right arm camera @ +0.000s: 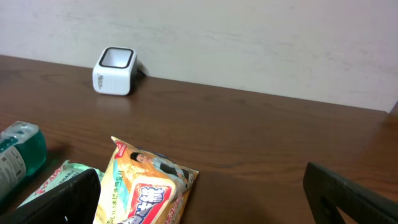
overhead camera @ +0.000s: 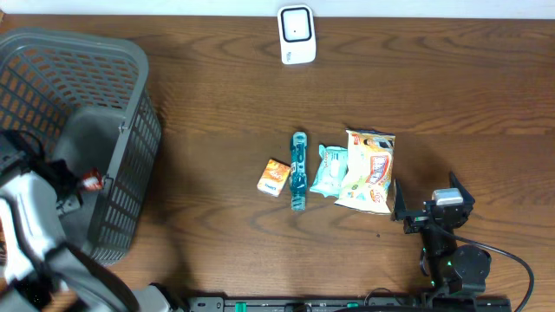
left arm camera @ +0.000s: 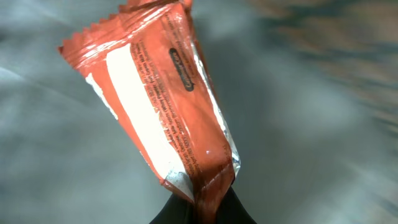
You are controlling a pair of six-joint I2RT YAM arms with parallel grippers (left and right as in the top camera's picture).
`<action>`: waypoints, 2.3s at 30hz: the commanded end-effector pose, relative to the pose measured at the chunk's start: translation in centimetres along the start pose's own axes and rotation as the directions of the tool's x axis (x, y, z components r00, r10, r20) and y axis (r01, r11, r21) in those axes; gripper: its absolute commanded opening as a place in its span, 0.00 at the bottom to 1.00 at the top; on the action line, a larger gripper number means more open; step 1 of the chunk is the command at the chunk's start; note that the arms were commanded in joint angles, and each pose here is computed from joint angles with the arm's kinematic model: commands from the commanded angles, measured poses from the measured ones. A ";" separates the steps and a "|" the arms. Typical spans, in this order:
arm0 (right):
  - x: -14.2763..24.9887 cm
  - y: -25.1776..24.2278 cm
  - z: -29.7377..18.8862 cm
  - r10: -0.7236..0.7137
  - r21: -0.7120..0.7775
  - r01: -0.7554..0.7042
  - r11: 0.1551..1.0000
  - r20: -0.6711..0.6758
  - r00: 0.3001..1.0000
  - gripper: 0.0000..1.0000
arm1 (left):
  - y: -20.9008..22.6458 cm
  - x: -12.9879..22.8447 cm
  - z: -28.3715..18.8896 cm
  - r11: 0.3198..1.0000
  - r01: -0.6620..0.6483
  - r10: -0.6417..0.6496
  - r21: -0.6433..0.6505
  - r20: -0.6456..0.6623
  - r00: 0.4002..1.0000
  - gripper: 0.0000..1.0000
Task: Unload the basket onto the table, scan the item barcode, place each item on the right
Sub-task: 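Reach the left gripper into the basket and grasp the red snack bar, then carry the red snack bar out and lay it left of the orange box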
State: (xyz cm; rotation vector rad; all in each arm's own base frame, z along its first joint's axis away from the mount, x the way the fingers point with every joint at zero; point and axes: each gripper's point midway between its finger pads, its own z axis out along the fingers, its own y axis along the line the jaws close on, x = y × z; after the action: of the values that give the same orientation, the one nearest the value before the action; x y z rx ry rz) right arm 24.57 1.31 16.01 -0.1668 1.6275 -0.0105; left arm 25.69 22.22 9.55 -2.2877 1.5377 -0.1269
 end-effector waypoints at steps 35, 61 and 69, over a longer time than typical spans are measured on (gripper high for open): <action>0.1 0.2 0.0 -0.011 -0.006 0.011 1.000 0.001 1.000 0.99 | 4.1 37.2 -11.6 -0.253 -0.870 0.959 0.424 0.229 -0.167 0.07; 0.1 0.2 0.0 -0.011 -0.006 0.011 1.000 0.001 1.000 0.99 | 3.9 39.5 -4.4 -0.543 -0.805 0.837 0.238 0.237 -0.494 0.82; 0.1 0.2 0.0 -0.011 -0.006 0.011 1.000 0.001 1.000 0.99 | -8.3 36.4 -27.5 -0.564 -0.813 0.525 0.146 0.823 -0.217 0.97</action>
State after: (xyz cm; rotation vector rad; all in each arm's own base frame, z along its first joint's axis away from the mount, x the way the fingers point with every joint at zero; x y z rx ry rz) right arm 24.57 1.32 16.01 -0.1671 1.6274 -0.0102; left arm 40.26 -16.70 23.48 0.2795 2.1725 -0.0469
